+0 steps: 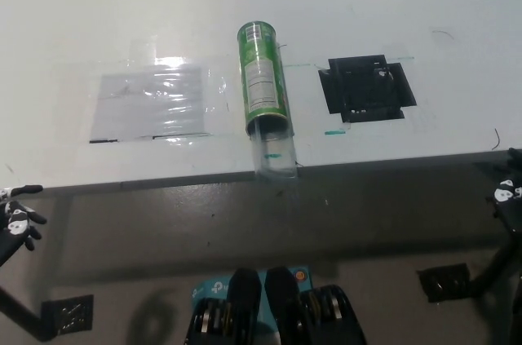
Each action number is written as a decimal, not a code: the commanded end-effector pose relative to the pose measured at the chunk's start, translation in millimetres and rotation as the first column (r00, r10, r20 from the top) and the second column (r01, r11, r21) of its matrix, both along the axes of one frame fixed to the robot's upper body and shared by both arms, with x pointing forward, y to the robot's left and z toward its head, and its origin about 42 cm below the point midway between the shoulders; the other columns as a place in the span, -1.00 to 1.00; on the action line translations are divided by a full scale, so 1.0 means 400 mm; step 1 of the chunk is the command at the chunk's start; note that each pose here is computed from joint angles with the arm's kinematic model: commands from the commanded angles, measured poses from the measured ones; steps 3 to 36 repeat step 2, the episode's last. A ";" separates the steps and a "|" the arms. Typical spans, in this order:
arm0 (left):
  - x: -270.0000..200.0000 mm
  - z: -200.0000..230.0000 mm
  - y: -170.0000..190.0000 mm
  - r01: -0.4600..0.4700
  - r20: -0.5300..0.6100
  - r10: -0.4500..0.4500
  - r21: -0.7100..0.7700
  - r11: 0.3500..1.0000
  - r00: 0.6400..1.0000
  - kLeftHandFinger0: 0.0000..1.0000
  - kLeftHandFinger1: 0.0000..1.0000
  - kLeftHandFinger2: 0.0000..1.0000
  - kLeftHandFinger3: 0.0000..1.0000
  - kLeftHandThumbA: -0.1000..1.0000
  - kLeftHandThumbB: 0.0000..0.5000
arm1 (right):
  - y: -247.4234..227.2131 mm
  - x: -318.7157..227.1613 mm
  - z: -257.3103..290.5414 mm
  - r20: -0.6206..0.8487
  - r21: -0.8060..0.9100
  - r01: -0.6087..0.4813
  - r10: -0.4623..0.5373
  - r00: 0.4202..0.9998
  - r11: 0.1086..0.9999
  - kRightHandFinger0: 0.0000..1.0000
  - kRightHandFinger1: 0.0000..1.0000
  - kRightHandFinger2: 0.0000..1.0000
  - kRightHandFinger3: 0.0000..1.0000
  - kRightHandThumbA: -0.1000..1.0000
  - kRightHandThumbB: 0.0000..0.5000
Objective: The robot uses its right hand finger to pull out the chips tray kept inside a container in the middle of the desk
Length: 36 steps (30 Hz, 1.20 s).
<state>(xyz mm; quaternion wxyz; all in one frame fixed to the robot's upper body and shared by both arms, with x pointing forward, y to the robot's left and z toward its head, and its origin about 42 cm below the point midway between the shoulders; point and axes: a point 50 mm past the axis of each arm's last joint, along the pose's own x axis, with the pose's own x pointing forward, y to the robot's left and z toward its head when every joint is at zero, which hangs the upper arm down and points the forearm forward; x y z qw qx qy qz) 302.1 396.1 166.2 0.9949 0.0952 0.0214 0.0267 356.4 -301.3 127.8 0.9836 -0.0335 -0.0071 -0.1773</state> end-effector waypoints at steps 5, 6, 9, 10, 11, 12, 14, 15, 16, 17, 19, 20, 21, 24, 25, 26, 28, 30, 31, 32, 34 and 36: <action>0.015 0.043 0.011 0.005 0.068 -0.007 0.033 0.999 0.998 -0.43 -0.38 -0.24 0.22 -1.00 -0.62 | 0.001 0.031 0.054 0.087 -0.013 0.009 -0.008 0.996 1.000 -0.67 -0.40 0.22 0.57 -1.00 -0.24; 0.015 0.043 0.011 0.005 0.068 -0.007 0.033 0.999 0.998 -0.43 -0.38 -0.24 0.22 -1.00 -0.62 | 0.001 0.031 0.054 0.087 -0.013 0.009 -0.008 0.996 1.000 -0.67 -0.40 0.22 0.57 -1.00 -0.24; 0.015 0.043 0.011 0.005 0.068 -0.007 0.033 0.999 0.998 -0.43 -0.38 -0.24 0.22 -1.00 -0.62 | 0.001 0.031 0.054 0.087 -0.013 0.009 -0.008 0.996 1.000 -0.67 -0.40 0.22 0.57 -1.00 -0.24; 0.015 0.043 0.011 0.005 0.068 -0.007 0.033 0.999 0.998 -0.43 -0.38 -0.24 0.22 -1.00 -0.62 | 0.001 0.031 0.054 0.087 -0.013 0.009 -0.008 0.996 1.000 -0.67 -0.40 0.22 0.57 -1.00 -0.24; 0.015 0.043 0.011 0.005 0.068 -0.007 0.033 0.999 0.998 -0.43 -0.38 -0.24 0.22 -1.00 -0.62 | 0.001 0.031 0.054 0.087 -0.013 0.009 -0.008 0.996 1.000 -0.67 -0.40 0.22 0.57 -1.00 -0.24; 0.015 0.043 0.011 0.005 0.068 -0.007 0.033 0.999 0.998 -0.43 -0.38 -0.24 0.22 -1.00 -0.62 | 0.001 0.031 0.054 0.087 -0.013 0.009 -0.008 0.996 1.000 -0.67 -0.40 0.22 0.57 -1.00 -0.24; 0.015 0.043 0.011 0.005 0.068 -0.007 0.033 0.999 0.998 -0.43 -0.38 -0.24 0.22 -1.00 -0.62 | 0.001 0.031 0.054 0.087 -0.013 0.009 -0.008 0.996 1.000 -0.67 -0.40 0.22 0.57 -1.00 -0.24; 0.015 0.043 0.011 0.005 0.068 -0.007 0.033 0.999 0.998 -0.43 -0.38 -0.24 0.22 -1.00 -0.62 | 0.001 0.031 0.054 0.087 -0.013 0.009 -0.008 0.996 1.000 -0.67 -0.40 0.22 0.57 -1.00 -0.24; 0.015 0.043 0.011 0.005 0.068 -0.007 0.033 0.999 0.998 -0.43 -0.38 -0.24 0.22 -1.00 -0.62 | 0.001 0.031 0.054 0.087 -0.013 0.009 -0.008 0.996 1.000 -0.67 -0.40 0.22 0.57 -1.00 -0.24; 0.015 0.043 0.011 0.005 0.068 -0.007 0.033 0.999 0.998 -0.43 -0.38 -0.24 0.22 -1.00 -0.62 | 0.001 0.031 0.054 0.087 -0.013 0.009 -0.008 0.996 1.000 -0.67 -0.40 0.22 0.57 -1.00 -0.24; 0.015 0.043 0.011 0.005 0.068 -0.007 0.033 0.999 0.998 -0.43 -0.38 -0.24 0.22 -1.00 -0.62 | 0.001 0.031 0.054 0.087 -0.013 0.009 -0.008 0.996 1.000 -0.67 -0.40 0.22 0.57 -1.00 -0.24; 0.015 0.043 0.011 0.005 0.068 -0.007 0.033 0.999 0.998 -0.43 -0.38 -0.24 0.22 -1.00 -0.62 | 0.001 0.031 0.054 0.087 -0.013 0.009 -0.008 0.996 1.000 -0.67 -0.40 0.22 0.57 -1.00 -0.24; 0.015 0.043 0.011 0.005 0.068 -0.007 0.033 0.999 0.998 -0.43 -0.38 -0.24 0.22 -1.00 -0.62 | 0.001 0.031 0.054 0.087 -0.013 0.009 -0.008 0.996 1.000 -0.67 -0.40 0.22 0.57 -1.00 -0.24; 0.015 0.043 0.011 0.005 0.068 -0.007 0.033 0.999 0.998 -0.43 -0.38 -0.24 0.22 -1.00 -0.62 | 0.001 0.031 0.054 0.087 -0.013 0.009 -0.008 0.996 1.000 -0.67 -0.40 0.22 0.57 -1.00 -0.24; 0.015 0.043 0.011 0.005 0.068 -0.007 0.033 0.999 0.998 -0.43 -0.38 -0.24 0.22 -1.00 -0.62 | 0.001 0.031 0.054 0.087 -0.013 0.009 -0.008 0.996 1.000 -0.67 -0.40 0.22 0.57 -1.00 -0.24; 0.015 0.043 0.011 0.005 0.068 -0.007 0.033 0.999 0.998 -0.43 -0.38 -0.24 0.22 -1.00 -0.62 | 0.001 0.031 0.054 0.087 -0.013 0.009 -0.008 0.996 1.000 -0.67 -0.40 0.22 0.57 -1.00 -0.24; 0.015 0.043 0.011 0.005 0.068 -0.007 0.033 0.999 0.998 -0.43 -0.38 -0.24 0.22 -1.00 -0.62 | 0.001 0.031 0.054 0.087 -0.013 0.009 -0.008 0.996 1.000 -0.67 -0.40 0.22 0.57 -1.00 -0.24; 0.015 0.043 0.011 0.005 0.068 -0.007 0.033 0.999 0.998 -0.43 -0.38 -0.24 0.22 -1.00 -0.62 | 0.001 0.031 0.054 0.087 -0.013 0.009 -0.008 0.996 1.000 -0.67 -0.40 0.22 0.57 -1.00 -0.24; 0.015 0.043 0.011 0.005 0.068 -0.007 0.033 0.999 0.998 -0.43 -0.38 -0.24 0.22 -1.00 -0.62 | 0.001 0.031 0.054 0.087 -0.013 0.009 -0.008 0.996 1.000 -0.67 -0.40 0.22 0.57 -1.00 -0.24; 0.015 0.043 0.011 0.005 0.068 -0.007 0.033 0.999 0.998 -0.43 -0.38 -0.24 0.22 -1.00 -0.62 | 0.001 0.031 0.054 0.087 -0.013 0.009 -0.008 0.996 1.000 -0.67 -0.40 0.22 0.57 -1.00 -0.24; 0.015 0.043 0.011 0.005 0.068 -0.007 0.033 0.999 0.998 -0.43 -0.38 -0.24 0.22 -1.00 -0.62 | 0.001 0.031 0.054 0.087 -0.013 0.009 -0.008 0.996 1.000 -0.67 -0.40 0.22 0.57 -1.00 -0.24; 0.015 0.043 0.011 0.005 0.068 -0.007 0.033 0.999 0.998 -0.43 -0.38 -0.24 0.22 -1.00 -0.62 | 0.001 0.031 0.054 0.087 -0.013 0.009 -0.008 0.996 1.000 -0.67 -0.40 0.22 0.57 -1.00 -0.24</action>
